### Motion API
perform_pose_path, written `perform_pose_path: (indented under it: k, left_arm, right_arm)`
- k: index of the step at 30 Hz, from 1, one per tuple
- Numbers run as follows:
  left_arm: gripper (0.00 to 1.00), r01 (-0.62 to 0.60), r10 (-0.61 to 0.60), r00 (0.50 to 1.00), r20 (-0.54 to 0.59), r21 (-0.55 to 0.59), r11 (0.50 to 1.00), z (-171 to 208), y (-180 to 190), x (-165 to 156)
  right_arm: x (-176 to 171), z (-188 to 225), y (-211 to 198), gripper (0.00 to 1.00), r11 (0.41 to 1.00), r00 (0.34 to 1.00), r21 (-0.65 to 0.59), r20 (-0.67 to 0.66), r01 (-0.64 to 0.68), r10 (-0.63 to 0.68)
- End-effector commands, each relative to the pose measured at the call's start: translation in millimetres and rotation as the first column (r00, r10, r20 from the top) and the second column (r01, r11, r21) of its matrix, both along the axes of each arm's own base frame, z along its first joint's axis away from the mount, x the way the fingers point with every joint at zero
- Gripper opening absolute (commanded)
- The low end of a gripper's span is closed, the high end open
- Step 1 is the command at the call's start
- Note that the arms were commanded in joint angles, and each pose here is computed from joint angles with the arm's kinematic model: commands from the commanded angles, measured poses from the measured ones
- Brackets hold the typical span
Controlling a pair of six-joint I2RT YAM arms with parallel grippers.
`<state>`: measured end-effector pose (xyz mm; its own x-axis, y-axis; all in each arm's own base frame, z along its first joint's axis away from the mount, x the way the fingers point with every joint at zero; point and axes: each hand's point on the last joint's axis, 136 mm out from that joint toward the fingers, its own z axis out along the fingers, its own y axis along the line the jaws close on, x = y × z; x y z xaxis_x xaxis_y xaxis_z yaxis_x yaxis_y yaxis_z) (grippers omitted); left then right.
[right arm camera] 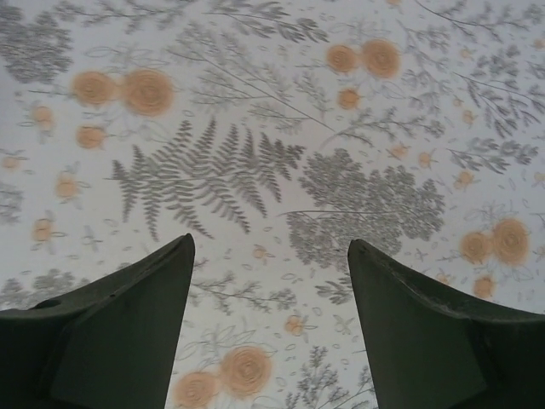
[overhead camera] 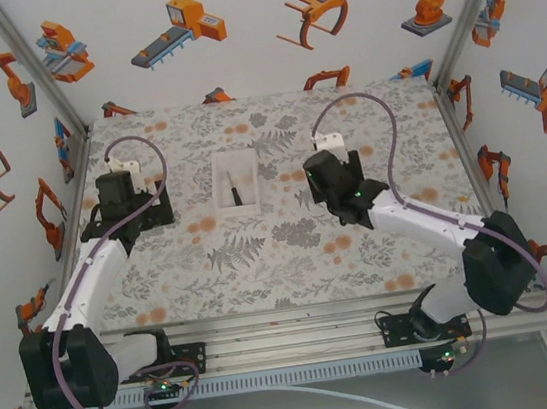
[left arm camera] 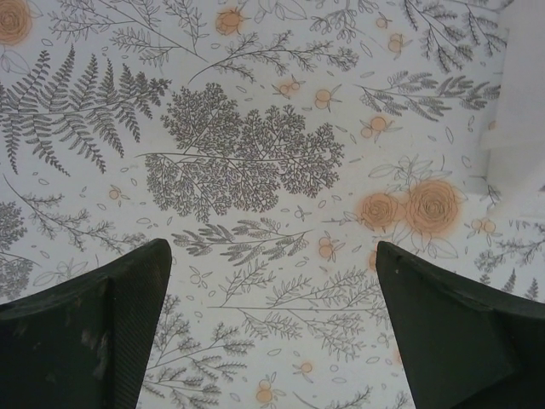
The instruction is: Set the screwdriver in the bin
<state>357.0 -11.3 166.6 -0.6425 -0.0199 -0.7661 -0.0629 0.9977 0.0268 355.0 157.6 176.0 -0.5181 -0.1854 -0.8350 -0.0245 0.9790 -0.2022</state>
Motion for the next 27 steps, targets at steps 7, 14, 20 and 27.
perform_pose_path:
  k: [7,14,20,27]
  left_arm:
    - [0.97,-0.084,0.092,0.976,0.199,-0.051,0.995,-23.6,27.6,29.0]
    - [0.97,-0.057,0.064,0.95,0.307,-0.034,0.998,-39.6,27.2,32.9]
    - [0.97,-0.084,0.089,0.943,0.32,-0.03,0.996,-58.1,32.2,33.6]
    - [0.97,-0.043,0.052,0.944,0.327,-0.033,0.999,-75.5,25.2,39.3]
  right_arm:
    - [5.5,33.4,-116.1,0.67,0.968,0.93,0.031,0.272,0.248,-0.247]
    - [-0.3,-9.0,-170.8,0.66,0.935,0.897,0.049,0.268,0.351,-0.351]
    - [9.1,-43.7,-171.2,0.68,0.969,0.935,0.047,0.255,0.243,-0.247]
    - [18.7,-53.2,-187.2,0.69,0.969,0.927,0.08,0.28,0.235,-0.248]
